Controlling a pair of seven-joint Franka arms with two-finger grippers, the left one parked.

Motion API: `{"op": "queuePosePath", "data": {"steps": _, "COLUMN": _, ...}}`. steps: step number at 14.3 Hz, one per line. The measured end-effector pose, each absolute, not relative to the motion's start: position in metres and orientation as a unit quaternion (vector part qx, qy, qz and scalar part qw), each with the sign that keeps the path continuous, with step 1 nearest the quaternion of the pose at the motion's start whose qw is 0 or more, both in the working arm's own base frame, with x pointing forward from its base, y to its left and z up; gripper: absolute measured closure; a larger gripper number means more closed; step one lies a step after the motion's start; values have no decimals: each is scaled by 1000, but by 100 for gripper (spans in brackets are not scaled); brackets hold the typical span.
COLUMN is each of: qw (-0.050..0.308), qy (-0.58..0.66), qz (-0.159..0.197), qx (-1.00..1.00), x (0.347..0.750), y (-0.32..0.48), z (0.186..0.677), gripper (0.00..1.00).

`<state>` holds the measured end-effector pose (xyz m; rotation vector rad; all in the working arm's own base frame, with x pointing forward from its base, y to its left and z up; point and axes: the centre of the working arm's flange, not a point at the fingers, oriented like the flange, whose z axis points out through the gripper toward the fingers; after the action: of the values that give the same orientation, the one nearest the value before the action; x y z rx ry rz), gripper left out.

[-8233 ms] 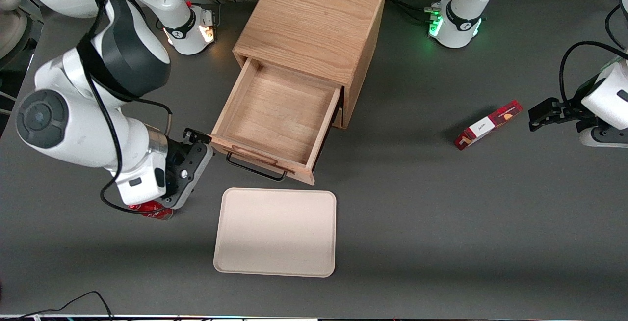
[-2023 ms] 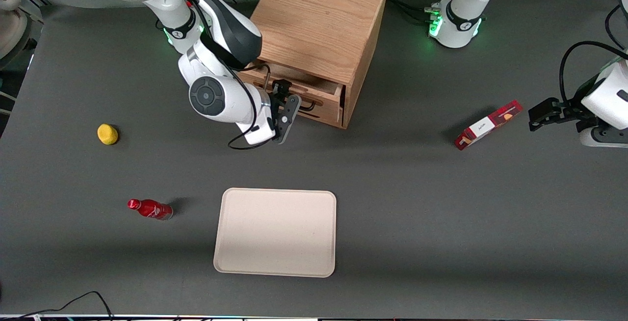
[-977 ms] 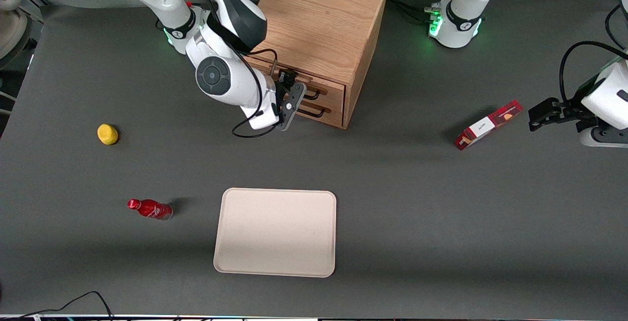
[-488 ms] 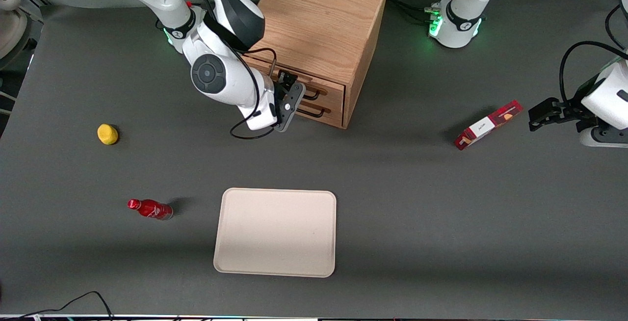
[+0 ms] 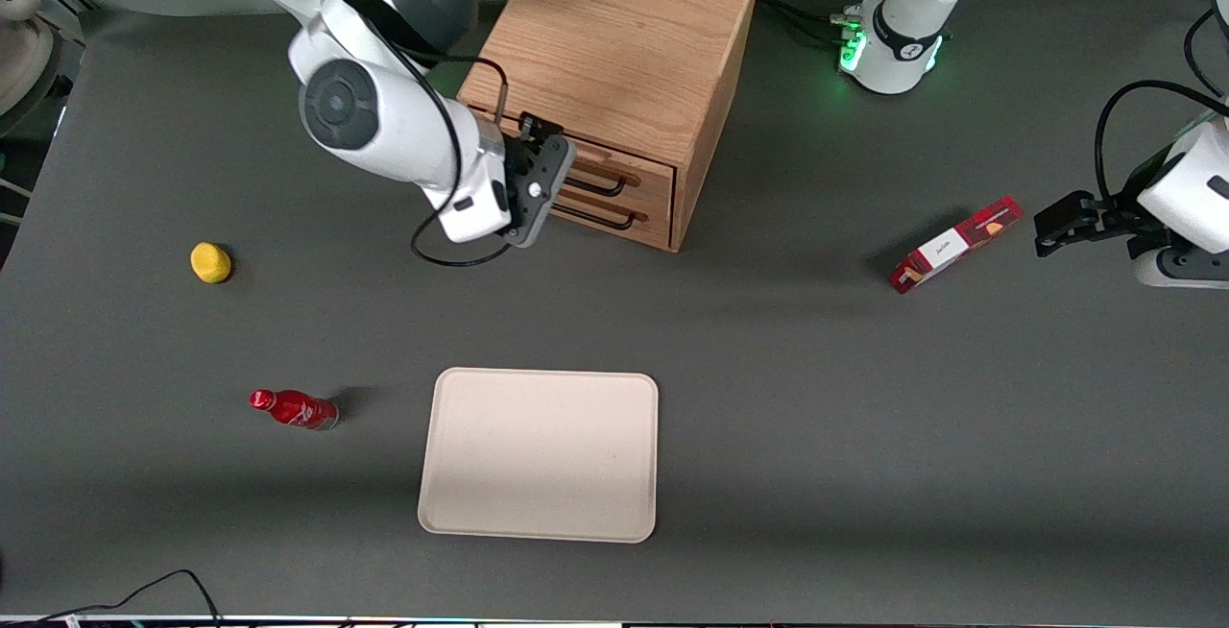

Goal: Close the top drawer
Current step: 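Hold the right gripper at the closed drawer front, then lift slightly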

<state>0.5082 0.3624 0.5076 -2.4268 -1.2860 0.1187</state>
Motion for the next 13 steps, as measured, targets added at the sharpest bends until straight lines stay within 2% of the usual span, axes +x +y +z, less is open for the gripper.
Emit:
{"op": "queuePosePath", "data": {"steps": 2, "qw": 170, "qy": -424, "qz": 27, "qx": -889, "x": 506, "y": 332, "z": 556, "gripper": 0}}
{"op": "queuePosePath", "data": {"steps": 4, "qw": 133, "qy": -356, "qz": 26, "qx": -925, "x": 485, "y": 300, "z": 611, "gripper": 0}}
{"op": "queuePosePath", "data": {"steps": 7, "qw": 85, "qy": -204, "qz": 64, "qx": -973, "x": 444, "y": 238, "z": 666, "gripper": 0}}
{"op": "queuePosePath", "data": {"steps": 11, "qw": 57, "qy": -25, "qz": 78, "qx": -995, "x": 471, "y": 79, "z": 671, "gripper": 0}}
{"op": "queuePosePath", "data": {"steps": 13, "qw": 36, "qy": 15, "qz": 71, "qx": -997, "x": 485, "y": 41, "z": 655, "gripper": 0}}
